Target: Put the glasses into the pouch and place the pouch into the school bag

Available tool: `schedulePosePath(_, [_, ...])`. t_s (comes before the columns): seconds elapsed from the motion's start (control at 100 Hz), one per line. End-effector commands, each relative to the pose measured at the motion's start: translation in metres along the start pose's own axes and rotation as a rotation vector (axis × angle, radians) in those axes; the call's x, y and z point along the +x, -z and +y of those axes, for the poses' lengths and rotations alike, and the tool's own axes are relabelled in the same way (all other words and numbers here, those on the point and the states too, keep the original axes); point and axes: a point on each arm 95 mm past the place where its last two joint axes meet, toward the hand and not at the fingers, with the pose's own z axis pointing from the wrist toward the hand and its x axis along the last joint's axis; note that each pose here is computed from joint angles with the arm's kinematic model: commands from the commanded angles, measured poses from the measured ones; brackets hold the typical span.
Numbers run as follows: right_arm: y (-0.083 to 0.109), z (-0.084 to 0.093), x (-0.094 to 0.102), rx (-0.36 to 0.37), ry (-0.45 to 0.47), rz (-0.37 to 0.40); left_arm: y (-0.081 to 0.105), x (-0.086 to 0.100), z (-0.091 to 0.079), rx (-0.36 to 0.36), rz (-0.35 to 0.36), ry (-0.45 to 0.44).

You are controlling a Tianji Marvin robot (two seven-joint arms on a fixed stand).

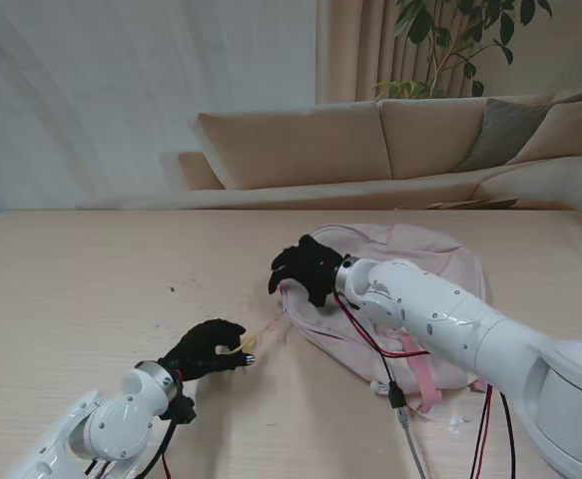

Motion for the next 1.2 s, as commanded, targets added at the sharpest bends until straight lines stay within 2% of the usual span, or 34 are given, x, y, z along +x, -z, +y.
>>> schedulePosePath(0.0, [-0.003, -0.001, 0.003, 0.017, 0.013, 0.011, 0.0, 0.002, 0.004, -0.018, 0.003, 0.003])
schedulePosePath(0.17, [-0.01, -0.006, 0.004, 0.003, 0.035, 0.011, 0.0, 0.003, 0.003, -0.016, 0.007, 0.0])
schedulePosePath(0.3, [-0.015, -0.013, 0.006, 0.032, 0.031, 0.009, 0.001, 0.001, 0.003, -0.018, 0.005, -0.005])
schedulePosePath(0.42, [-0.021, -0.018, 0.009, -0.01, 0.035, -0.006, 0.002, -0.002, 0.003, -0.014, 0.0, -0.01])
schedulePosePath(0.58, [-0.03, -0.016, 0.017, -0.052, 0.024, -0.09, 0.002, -0.011, -0.001, -0.014, -0.021, -0.013])
schedulePosePath(0.73, [-0.041, -0.001, 0.026, -0.11, -0.009, -0.216, 0.0, -0.013, -0.01, -0.002, -0.02, -0.039])
schedulePosePath(0.99, [-0.059, 0.036, 0.039, -0.211, -0.051, -0.377, -0.002, -0.014, -0.031, 0.039, -0.018, -0.084])
schedulePosePath(1.19, [-0.068, 0.054, 0.039, -0.241, -0.085, -0.499, -0.007, -0.014, -0.045, 0.105, -0.031, -0.087])
